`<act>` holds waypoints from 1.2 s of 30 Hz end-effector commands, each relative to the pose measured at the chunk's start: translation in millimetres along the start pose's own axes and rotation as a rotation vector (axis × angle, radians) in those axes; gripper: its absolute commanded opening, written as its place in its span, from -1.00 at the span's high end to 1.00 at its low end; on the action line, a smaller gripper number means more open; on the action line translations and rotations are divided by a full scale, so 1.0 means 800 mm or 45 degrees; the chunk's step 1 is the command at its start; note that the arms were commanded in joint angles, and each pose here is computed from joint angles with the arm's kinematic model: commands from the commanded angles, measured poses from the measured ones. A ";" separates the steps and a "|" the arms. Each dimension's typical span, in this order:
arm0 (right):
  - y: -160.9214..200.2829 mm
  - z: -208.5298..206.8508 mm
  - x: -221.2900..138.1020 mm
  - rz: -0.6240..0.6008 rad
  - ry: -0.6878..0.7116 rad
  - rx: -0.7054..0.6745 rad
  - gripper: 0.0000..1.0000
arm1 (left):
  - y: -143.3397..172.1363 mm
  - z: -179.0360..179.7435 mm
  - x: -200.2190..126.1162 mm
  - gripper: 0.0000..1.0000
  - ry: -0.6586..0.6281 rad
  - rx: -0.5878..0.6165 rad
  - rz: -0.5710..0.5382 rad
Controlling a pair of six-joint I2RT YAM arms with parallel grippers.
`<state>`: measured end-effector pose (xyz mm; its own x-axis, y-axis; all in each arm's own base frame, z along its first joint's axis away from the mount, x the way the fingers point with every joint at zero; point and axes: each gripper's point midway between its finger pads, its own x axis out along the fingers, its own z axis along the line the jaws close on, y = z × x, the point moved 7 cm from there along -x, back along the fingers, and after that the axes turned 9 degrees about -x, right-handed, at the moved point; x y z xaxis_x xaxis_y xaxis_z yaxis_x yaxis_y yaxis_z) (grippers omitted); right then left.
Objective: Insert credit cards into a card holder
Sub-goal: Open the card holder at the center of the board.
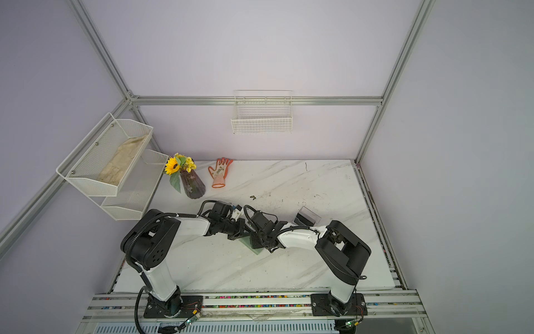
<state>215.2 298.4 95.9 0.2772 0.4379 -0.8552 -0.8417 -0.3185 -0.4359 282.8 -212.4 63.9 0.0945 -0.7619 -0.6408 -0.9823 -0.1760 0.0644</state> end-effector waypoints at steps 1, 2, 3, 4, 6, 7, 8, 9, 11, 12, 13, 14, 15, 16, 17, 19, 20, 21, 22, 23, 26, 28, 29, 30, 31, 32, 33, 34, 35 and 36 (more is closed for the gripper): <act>0.016 0.001 0.022 0.075 -0.041 0.063 0.39 | 0.039 0.093 0.020 1.00 -0.404 -0.200 0.050; 0.018 0.001 0.025 0.084 -0.038 0.075 0.41 | 0.039 0.093 0.020 1.00 -0.403 -0.198 0.050; 0.020 0.000 0.029 0.092 -0.032 0.087 0.43 | 0.039 0.093 0.020 1.00 -0.404 -0.198 0.051; 0.022 -0.002 0.032 0.101 -0.027 0.098 0.44 | 0.040 0.093 0.021 1.00 -0.406 -0.199 0.052; 0.026 -0.003 0.038 0.114 -0.021 0.118 0.52 | 0.041 0.096 0.022 1.00 -0.409 -0.201 0.058; 0.027 -0.004 0.040 0.119 -0.020 0.124 0.58 | 0.041 0.096 0.022 1.00 -0.409 -0.202 0.057; 0.028 -0.004 0.041 0.123 -0.022 0.128 0.63 | 0.042 0.098 0.022 1.00 -0.412 -0.205 0.060; 0.029 -0.005 0.042 0.125 -0.018 0.132 0.67 | 0.043 0.100 0.022 1.00 -0.415 -0.207 0.063; 0.029 -0.005 0.041 0.128 -0.017 0.136 0.77 | 0.045 0.102 0.022 1.00 -0.419 -0.212 0.063; 0.028 -0.004 0.040 0.126 -0.019 0.134 0.81 | 0.045 0.102 0.022 1.00 -0.420 -0.212 0.064; 0.027 -0.004 0.039 0.122 -0.019 0.136 0.85 | 0.046 0.104 0.022 1.00 -0.423 -0.213 0.064; 0.027 -0.003 0.038 0.122 -0.020 0.135 0.91 | 0.046 0.105 0.022 1.00 -0.427 -0.215 0.064; 0.026 -0.003 0.037 0.120 -0.023 0.137 0.95 | 0.046 0.105 0.022 1.00 -0.425 -0.214 0.063; 0.025 -0.003 0.035 0.116 -0.029 0.138 0.99 | 0.047 0.106 0.022 1.00 -0.428 -0.215 0.063; 0.023 -0.001 0.033 0.107 -0.033 0.137 1.00 | 0.047 0.106 0.022 1.00 -0.428 -0.214 0.063; 0.019 0.001 0.027 0.092 -0.047 0.135 1.00 | 0.048 0.108 0.022 1.00 -0.434 -0.217 0.063; 0.016 0.003 0.023 0.079 -0.053 0.135 1.00 | 0.049 0.109 0.022 1.00 -0.437 -0.219 0.065; 0.013 0.005 0.019 0.065 -0.060 0.134 1.00 | 0.049 0.110 0.023 1.00 -0.439 -0.221 0.067; 0.010 0.006 0.014 0.053 -0.067 0.134 1.00 | 0.050 0.112 0.023 1.00 -0.440 -0.223 0.068; 0.006 0.008 0.009 0.037 -0.077 0.134 1.00 | 0.050 0.113 0.024 1.00 -0.443 -0.225 0.071; -0.002 0.009 -0.005 0.001 -0.084 0.147 1.00 | 0.053 0.117 0.025 1.00 -0.450 -0.231 0.079; -0.007 0.009 -0.013 -0.027 -0.092 0.150 1.00 | 0.054 0.121 0.025 1.00 -0.463 -0.234 0.077; -0.010 0.009 -0.017 -0.042 -0.098 0.151 1.00 | 0.055 0.123 0.025 1.00 -0.470 -0.236 0.076; -0.013 0.009 -0.021 -0.056 -0.103 0.153 1.00 | 0.055 0.124 0.025 1.00 -0.474 -0.235 0.076; -0.015 0.009 -0.023 -0.067 -0.105 0.153 1.00 | 0.055 0.125 0.025 1.00 -0.478 -0.235 0.076; -0.018 0.009 -0.027 -0.081 -0.112 0.148 1.00 | 0.056 0.127 0.025 1.00 -0.486 -0.238 0.074; -0.020 0.009 -0.029 -0.092 -0.115 0.148 1.00 | 0.056 0.128 0.025 1.00 -0.490 -0.237 0.076; -0.023 0.008 -0.031 -0.099 -0.120 0.147 1.00 | 0.057 0.129 0.026 1.00 -0.493 -0.239 0.078; -0.025 0.008 -0.034 -0.112 -0.129 0.146 1.00 | 0.057 0.131 0.026 1.00 -0.498 -0.241 0.080; -0.028 0.007 -0.035 -0.123 -0.133 0.148 1.00 | 0.058 0.131 0.027 1.00 -0.502 -0.239 0.082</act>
<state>220.4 293.2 112.4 0.2941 0.4763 -0.8286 -0.8813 -0.2003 -0.4280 278.5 -209.6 53.5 0.1032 -0.7786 -0.6189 -0.9841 -0.1705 0.0504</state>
